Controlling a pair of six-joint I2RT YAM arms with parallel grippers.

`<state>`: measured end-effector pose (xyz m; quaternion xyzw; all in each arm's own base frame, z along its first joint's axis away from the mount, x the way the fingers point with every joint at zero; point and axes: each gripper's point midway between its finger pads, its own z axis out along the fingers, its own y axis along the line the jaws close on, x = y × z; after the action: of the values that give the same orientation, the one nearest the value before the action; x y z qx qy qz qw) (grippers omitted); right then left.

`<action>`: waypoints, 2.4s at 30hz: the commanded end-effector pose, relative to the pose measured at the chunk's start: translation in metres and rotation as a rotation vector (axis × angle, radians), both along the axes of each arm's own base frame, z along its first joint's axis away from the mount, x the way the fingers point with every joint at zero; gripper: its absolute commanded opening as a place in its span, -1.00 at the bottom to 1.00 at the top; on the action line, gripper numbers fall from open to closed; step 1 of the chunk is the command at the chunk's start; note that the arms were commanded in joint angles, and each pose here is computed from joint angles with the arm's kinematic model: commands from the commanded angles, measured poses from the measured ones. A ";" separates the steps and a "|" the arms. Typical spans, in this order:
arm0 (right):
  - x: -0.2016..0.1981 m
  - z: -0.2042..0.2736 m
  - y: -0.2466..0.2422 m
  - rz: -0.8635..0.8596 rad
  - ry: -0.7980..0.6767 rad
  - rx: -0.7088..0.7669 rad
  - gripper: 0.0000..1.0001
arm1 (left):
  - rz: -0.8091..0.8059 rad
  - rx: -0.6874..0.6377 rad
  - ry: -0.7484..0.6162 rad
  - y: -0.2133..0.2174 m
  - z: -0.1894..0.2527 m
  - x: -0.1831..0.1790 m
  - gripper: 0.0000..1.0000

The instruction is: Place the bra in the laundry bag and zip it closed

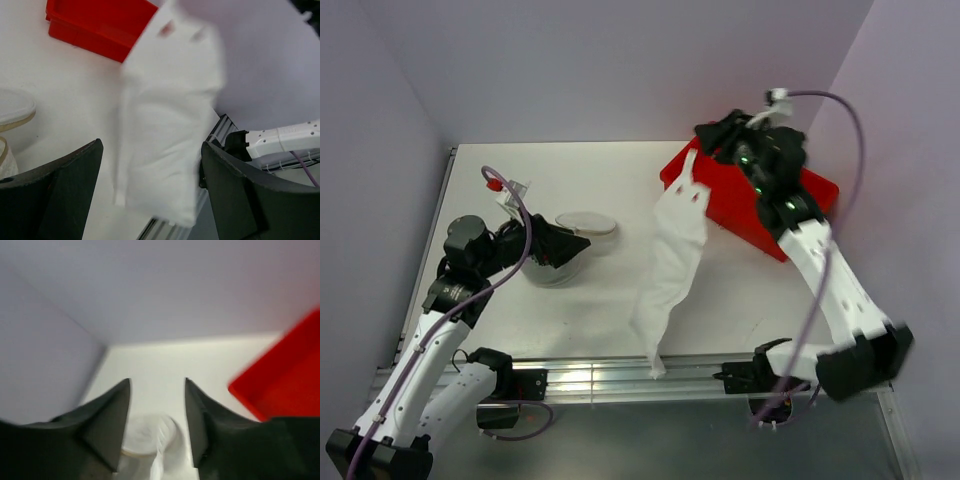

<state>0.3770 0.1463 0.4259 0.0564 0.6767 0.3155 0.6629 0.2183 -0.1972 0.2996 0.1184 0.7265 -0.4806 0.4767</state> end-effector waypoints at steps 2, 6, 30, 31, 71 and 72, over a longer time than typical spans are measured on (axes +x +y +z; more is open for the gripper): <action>0.047 -0.117 0.014 -0.002 0.309 -0.143 0.28 | 0.040 -0.014 0.069 -0.006 -0.013 0.015 0.72; 0.036 -0.106 0.014 -0.038 0.246 -0.147 0.57 | 0.070 0.017 0.126 -0.025 -0.028 0.023 0.68; -0.124 -0.258 0.026 0.161 0.382 -0.088 -0.21 | -0.142 0.361 0.462 -0.103 -0.222 -0.016 0.46; -0.124 -0.260 0.026 0.161 0.382 -0.086 -0.21 | -0.154 0.357 0.473 -0.104 -0.226 -0.017 0.45; -0.168 -0.200 0.054 0.548 0.075 0.115 0.80 | -0.165 0.013 -0.027 -0.099 0.026 -0.006 -1.00; -0.172 -0.189 0.053 0.562 0.015 0.079 0.79 | -0.164 0.032 -0.010 -0.097 0.032 -0.008 -1.00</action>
<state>0.2258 0.1923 0.1956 -0.0091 0.7179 0.4949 0.4895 0.2121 -0.3019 0.2920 0.1730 0.7324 -0.5178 0.4068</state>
